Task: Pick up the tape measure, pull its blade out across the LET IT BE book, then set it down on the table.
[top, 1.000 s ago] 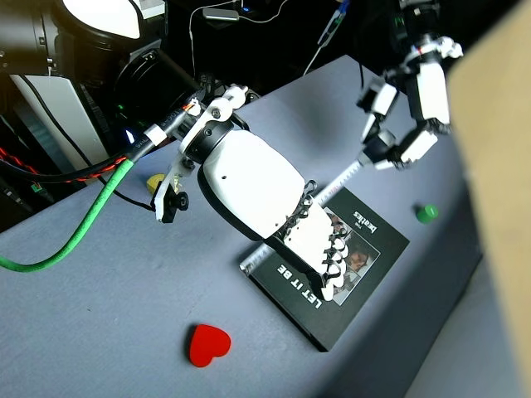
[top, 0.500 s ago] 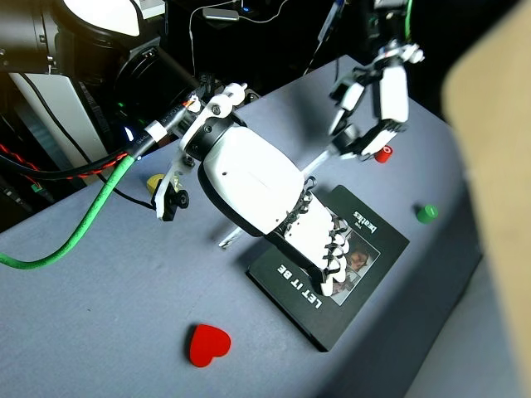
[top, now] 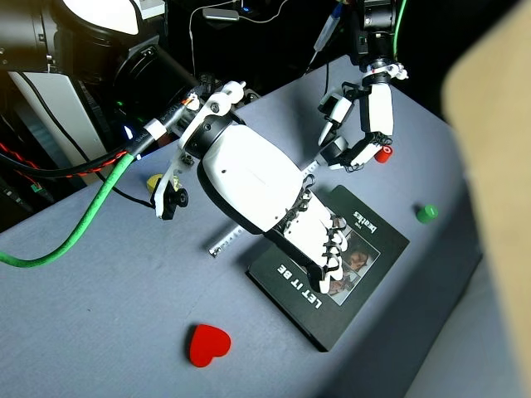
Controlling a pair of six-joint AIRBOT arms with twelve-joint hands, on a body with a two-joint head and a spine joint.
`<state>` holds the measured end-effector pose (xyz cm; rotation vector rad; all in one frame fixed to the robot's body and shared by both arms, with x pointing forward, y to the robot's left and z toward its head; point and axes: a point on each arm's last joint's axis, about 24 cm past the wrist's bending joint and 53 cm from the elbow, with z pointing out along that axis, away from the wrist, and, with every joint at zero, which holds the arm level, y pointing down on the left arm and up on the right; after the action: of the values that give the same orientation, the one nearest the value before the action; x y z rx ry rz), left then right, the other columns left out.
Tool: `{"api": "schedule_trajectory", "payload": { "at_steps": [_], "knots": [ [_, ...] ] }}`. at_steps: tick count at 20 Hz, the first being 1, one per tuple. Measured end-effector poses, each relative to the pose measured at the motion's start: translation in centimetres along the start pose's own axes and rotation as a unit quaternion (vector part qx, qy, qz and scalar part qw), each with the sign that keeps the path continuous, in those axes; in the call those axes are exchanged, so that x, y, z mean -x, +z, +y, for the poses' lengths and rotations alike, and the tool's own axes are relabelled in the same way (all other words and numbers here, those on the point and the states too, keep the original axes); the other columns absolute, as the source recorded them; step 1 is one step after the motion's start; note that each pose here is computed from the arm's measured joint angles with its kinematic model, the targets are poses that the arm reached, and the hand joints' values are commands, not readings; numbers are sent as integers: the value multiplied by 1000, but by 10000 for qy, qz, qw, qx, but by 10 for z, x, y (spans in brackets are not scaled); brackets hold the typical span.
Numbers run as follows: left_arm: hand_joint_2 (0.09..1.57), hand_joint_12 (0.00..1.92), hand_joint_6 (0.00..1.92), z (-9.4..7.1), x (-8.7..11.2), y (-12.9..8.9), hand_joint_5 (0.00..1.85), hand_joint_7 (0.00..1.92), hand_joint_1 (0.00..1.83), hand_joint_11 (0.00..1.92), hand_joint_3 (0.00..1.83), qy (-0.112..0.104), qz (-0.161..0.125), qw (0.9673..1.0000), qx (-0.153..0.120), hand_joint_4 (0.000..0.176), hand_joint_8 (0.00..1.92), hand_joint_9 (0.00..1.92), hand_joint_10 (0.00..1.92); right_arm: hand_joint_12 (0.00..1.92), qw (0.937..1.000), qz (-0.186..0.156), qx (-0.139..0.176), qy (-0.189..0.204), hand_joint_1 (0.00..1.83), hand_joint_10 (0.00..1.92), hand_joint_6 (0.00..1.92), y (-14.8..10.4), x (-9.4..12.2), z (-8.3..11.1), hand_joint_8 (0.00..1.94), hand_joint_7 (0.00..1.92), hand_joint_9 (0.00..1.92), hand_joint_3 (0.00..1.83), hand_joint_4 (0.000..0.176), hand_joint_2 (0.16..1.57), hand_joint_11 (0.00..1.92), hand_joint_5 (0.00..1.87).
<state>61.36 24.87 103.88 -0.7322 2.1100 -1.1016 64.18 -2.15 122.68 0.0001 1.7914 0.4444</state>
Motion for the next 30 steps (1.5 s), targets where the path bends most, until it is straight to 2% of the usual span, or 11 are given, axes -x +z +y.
{"api": "schedule_trajectory", "payload": {
  "at_steps": [3,4,5,7,16,20,26,27,28,29,30],
  "knots": [
    [1093,1037,799,2,-4,1,965,1112,1383,923,0,18,36,10000,3,0,782,898,1263,704,10000,3,13,-2,111,5,1,0,0,1,2,221,194,0,21,1162,0,171],
    [1115,1002,999,2,-3,1,937,1021,1245,773,5,10,29,10000,7,0,943,820,740,696,10000,2,9,-1,120,1,0,0,0,1,0,197,186,0,20,1158,0,169],
    [1135,958,1046,3,-3,0,925,917,1158,702,1,-4,20,10000,8,0,402,827,441,693,10000,1,6,-1,121,0,0,0,0,0,0,192,179,0,19,1157,0,167],
    [1077,900,158,5,-3,0,873,836,974,562,0,6,27,10000,28,0,50,785,152,692,10000,2,9,-1,121,0,0,0,0,1,1,192,175,0,19,1157,0,162],
    [1036,786,0,-2,7,-4,691,697,667,357,0,142,-97,9998,-36,0,0,710,11,667,10000,0,8,-2,116,4,6,0,0,1,3,218,173,1,15,1163,0,172],
    [1046,752,0,-14,46,-20,627,609,578,270,3,664,-475,9966,101,0,0,610,0,741,10000,-4,3,-2,110,5,5,0,0,0,4,245,192,2,13,1178,0,192],
    [1056,784,3,-109,84,-9,615,641,551,304,4,1636,-1106,9792,-458,0,13,631,15,834,10000,5,-11,-6,133,15,23,-5,-2,3,13,305,230,0,0,1177,0,306],
    [1063,861,4,-127,85,-5,649,700,554,366,1,1617,-1125,9792,-486,0,17,713,40,1025,10000,6,-13,-24,194,67,41,-8,-4,4,39,524,452,0,0,1165,100,471],
    [1076,1001,19,-135,78,2,766,816,589,451,1,1838,-1040,9763,-476,0,51,812,99,1280,10000,17,-30,-20,346,452,59,-9,-6,4,117,796,678,1,0,1151,376,696],
    [1091,1112,4,-138,68,11,888,916,631,542,3,1945,-926,9754,-460,0,138,792,438,1555,10000,11,-50,11,476,1042,149,-9,-6,4,394,880,741,0,0,1142,591,846],
    [1102,1248,32,-137,56,21,999,890,695,670,2,1892,-783,9779,-420,0,650,771,954,1812,10000,-9,-73,27,629,1507,637,-9,-5,4,921,917,930,0,0,1115,955,859]
  ]
}}
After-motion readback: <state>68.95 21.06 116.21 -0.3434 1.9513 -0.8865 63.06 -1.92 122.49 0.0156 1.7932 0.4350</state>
